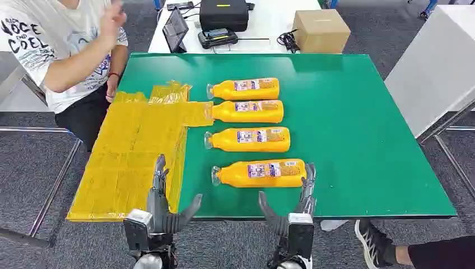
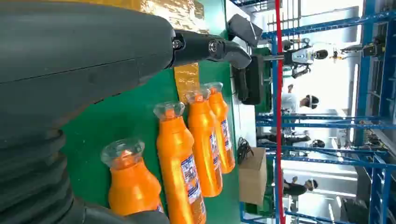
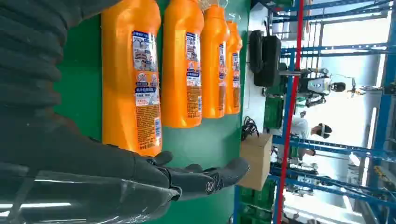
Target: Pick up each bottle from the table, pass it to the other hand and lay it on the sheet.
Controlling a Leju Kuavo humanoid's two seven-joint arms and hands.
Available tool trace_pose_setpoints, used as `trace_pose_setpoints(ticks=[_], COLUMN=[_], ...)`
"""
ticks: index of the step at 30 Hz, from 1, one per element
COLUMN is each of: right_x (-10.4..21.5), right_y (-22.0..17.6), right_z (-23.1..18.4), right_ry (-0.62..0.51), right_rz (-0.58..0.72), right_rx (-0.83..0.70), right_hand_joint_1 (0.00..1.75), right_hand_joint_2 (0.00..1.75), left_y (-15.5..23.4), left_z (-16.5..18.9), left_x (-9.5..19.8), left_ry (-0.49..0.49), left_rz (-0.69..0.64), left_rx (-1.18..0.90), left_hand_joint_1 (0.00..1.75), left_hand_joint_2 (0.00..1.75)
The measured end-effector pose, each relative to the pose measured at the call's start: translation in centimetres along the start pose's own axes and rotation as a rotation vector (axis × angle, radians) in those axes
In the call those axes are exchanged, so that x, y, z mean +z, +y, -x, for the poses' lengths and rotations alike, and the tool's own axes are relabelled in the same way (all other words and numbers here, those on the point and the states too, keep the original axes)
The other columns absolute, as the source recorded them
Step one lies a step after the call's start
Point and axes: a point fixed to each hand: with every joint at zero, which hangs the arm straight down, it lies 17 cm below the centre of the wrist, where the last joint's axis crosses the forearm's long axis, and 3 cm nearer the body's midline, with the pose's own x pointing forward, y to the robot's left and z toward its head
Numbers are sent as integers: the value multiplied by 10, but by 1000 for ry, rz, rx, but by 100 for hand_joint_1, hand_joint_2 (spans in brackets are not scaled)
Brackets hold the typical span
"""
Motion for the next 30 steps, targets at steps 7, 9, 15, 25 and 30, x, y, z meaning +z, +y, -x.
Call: trace_pose_setpoints(ticks=[7,9,15,25,30], right_x=[0,0,0,15,8], right_y=[0,0,0,39,48], right_z=[0,0,0,28,40], right_ry=[0,0,-4,50,39], right_rz=[0,-1,-1,-237,-326], right_rx=[0,1,9,190,379], right_hand_joint_1=[0,0,0,0,0], right_hand_joint_2=[175,175,175,175,175], left_y=[0,0,-1,-8,-13], left_z=[1,1,1,4,5], left_x=[0,0,0,4,5], left_ry=[3,5,6,15,21], left_rz=[0,0,4,50,74], left_rx=[0,0,-6,-17,-15], left_hand_joint_1=[0,0,0,0,0], left_hand_joint_2=[175,175,175,175,175])
